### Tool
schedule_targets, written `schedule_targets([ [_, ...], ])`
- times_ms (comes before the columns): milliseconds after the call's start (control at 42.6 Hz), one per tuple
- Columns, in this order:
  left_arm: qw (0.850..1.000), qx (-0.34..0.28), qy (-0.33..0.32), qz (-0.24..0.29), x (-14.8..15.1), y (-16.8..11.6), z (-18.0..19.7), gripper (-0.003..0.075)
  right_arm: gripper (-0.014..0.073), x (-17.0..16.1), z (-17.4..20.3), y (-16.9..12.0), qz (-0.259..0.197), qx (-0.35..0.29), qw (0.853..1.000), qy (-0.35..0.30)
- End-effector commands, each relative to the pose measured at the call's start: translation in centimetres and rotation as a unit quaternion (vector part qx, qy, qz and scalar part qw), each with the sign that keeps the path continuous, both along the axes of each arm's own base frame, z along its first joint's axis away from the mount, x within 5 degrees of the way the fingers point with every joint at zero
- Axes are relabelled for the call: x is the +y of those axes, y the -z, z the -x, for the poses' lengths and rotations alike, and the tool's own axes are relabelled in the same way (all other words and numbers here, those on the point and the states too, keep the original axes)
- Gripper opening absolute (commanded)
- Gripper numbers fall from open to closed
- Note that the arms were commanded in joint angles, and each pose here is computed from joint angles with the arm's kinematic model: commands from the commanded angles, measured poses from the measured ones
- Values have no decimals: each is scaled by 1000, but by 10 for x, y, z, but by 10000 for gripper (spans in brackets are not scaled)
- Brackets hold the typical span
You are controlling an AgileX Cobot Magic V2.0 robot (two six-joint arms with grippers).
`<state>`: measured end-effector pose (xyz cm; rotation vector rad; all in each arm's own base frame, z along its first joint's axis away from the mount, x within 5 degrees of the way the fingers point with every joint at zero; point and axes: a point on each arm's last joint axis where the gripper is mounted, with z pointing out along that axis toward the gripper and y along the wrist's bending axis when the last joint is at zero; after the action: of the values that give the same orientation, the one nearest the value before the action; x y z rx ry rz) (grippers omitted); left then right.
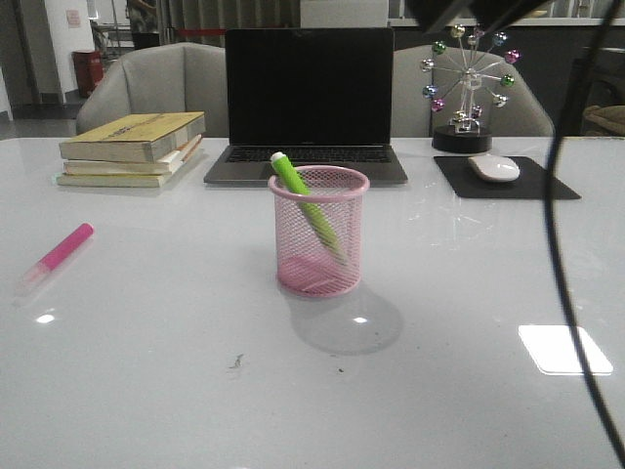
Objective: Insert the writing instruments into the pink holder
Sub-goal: 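Lower the green highlighter into the holder, open the right gripper, withdraw, then move the left gripper down over the pink highlighter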
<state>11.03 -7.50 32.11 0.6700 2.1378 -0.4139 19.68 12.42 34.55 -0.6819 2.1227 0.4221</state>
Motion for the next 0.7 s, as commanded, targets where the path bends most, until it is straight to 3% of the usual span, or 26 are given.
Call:
schedule_targets([
  [0,999,-32,-5,32,-3,-15,-3,455,456,-13,21,-14,6,-5,1000,-7],
  [117,998,-10,-40,37,1,-12,-6,456,434,-28,40,-3,27,24,999,21],
  [329,989,59,-131,-24,12,1,-30,458,394,-44,57,11,32,13,998,53],
  [681,959,140,-235,-74,29,18,-126,457,394,-45,60,12,34,17,998,53],
])
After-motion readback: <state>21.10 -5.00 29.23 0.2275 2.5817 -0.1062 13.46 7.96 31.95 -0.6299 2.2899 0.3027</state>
